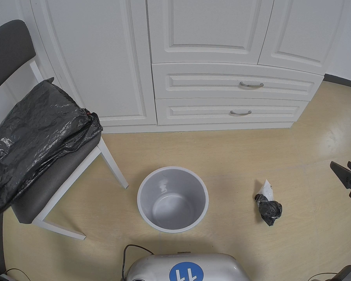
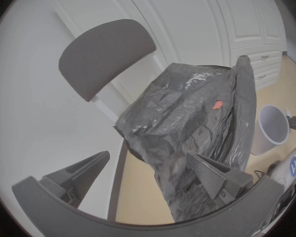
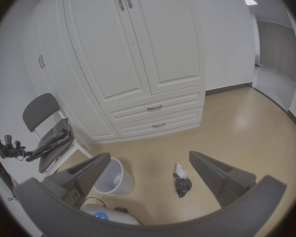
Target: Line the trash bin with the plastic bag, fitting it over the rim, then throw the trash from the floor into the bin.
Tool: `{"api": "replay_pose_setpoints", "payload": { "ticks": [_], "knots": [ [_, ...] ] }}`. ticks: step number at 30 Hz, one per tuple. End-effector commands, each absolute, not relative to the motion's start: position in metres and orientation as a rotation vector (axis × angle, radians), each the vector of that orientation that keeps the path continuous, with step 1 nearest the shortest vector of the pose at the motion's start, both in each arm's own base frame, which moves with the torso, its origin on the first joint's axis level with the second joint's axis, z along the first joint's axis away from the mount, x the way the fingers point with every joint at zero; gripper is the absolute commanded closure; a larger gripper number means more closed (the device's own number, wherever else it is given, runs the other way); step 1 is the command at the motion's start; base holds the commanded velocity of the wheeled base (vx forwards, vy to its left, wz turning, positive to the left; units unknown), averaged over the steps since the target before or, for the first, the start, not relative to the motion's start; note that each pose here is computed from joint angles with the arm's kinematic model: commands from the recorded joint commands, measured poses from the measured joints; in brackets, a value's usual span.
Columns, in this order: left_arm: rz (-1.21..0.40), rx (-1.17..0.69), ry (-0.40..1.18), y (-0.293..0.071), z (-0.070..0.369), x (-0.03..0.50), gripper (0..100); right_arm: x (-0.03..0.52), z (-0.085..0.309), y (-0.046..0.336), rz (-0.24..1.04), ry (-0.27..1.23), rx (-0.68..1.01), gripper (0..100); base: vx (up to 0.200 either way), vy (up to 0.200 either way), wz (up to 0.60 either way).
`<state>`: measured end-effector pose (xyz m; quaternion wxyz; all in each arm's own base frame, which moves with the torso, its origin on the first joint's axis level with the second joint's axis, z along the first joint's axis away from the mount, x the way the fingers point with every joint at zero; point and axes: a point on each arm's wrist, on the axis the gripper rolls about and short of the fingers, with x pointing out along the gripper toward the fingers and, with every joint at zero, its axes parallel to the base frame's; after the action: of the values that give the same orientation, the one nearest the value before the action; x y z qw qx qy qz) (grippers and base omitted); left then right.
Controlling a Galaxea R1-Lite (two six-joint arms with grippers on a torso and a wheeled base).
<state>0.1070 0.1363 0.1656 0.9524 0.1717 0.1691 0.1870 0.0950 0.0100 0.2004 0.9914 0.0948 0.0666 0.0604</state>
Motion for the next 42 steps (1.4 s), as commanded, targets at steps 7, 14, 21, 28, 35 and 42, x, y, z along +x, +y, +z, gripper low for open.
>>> {"api": "replay_pose_setpoints", "payload": {
  "ticks": [7, 14, 21, 28, 35, 42],
  "knots": [
    [0.220, 0.380, 0.334, 0.102, 0.150, 0.102, 0, 0.093, 0.195, 0.011, 0.131, 0.150, 0.182, 0, 0.000, 0.000, 0.00],
    [0.132, 0.406, 0.369, 0.088, 0.135, 0.104, 0, 0.094, 0.190, 0.011, 0.133, 0.174, 0.176, 0, 0.000, 0.000, 0.00],
    [0.145, 0.439, 0.405, 0.090, 0.131, 0.105, 0, 0.093, 0.189, 0.013, 0.154, 0.181, 0.174, 0, 0.000, 0.000, 0.00],
    [0.129, 0.450, 0.428, 0.089, 0.126, 0.105, 0, 0.093, 0.188, 0.013, 0.154, 0.188, 0.174, 0, 0.000, 0.000, 0.00],
    [0.129, 0.470, 0.417, 0.085, 0.126, 0.100, 0, 0.093, 0.187, 0.013, 0.153, 0.191, 0.174, 0, 0.000, 0.000, 0.00],
    [0.118, 0.469, 0.422, 0.081, 0.123, 0.099, 0, 0.093, 0.184, 0.013, 0.152, 0.200, 0.172, 0, 0.000, 0.000, 0.00]
  ]
}}
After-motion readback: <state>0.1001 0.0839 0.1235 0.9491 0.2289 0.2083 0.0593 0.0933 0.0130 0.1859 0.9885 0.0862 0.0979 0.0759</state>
